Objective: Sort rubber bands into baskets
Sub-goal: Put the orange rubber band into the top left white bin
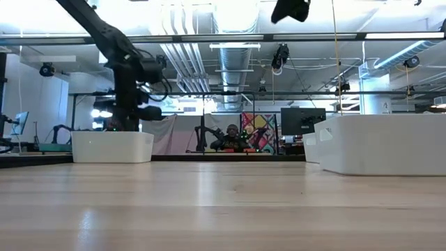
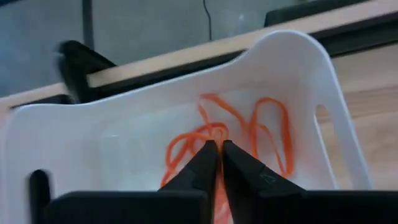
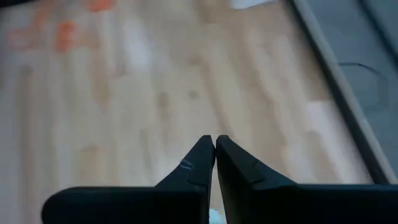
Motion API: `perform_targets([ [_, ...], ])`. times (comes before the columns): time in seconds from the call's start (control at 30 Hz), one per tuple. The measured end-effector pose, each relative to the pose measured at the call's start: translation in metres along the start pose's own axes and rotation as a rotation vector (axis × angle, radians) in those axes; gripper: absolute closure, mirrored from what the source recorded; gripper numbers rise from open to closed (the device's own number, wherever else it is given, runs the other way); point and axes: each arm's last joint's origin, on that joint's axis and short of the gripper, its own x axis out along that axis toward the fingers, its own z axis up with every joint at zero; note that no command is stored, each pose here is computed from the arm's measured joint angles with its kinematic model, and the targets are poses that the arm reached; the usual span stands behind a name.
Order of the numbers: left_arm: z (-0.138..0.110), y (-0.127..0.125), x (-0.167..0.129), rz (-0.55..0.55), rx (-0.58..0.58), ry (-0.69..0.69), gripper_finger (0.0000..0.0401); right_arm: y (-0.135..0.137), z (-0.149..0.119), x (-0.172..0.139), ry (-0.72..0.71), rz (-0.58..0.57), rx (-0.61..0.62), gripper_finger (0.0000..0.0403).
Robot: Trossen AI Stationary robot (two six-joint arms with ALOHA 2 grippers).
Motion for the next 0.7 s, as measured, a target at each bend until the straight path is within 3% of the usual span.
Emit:
perform_targets([
  [0.23,0.013,-0.001,0.007,-0.063,0.022,0.072,0.0317,0.001,-0.004,-0.001,0.034,-0.033,0.084,0.0390],
  [0.33,0.016,0.003,-0.006,-0.079,0.034,0.053,0.0278,0.001,-0.005,-0.002,0.041,-0.033,0.142,0.0390],
  [0.4,0.013,0.003,-0.023,-0.156,0.051,0.049,0.0255,0.001,-0.007,-0.002,0.056,-0.039,0.175,0.0390],
  [0.53,-0.013,-0.007,-0.065,-0.313,0.154,0.011,0.0225,0.001,-0.010,-0.002,0.092,-0.050,0.272,0.0390],
  [0.7,-0.075,-0.019,-0.122,-0.473,0.285,-0.027,0.0214,0.015,-0.010,-0.002,0.082,-0.015,0.236,0.0390],
])
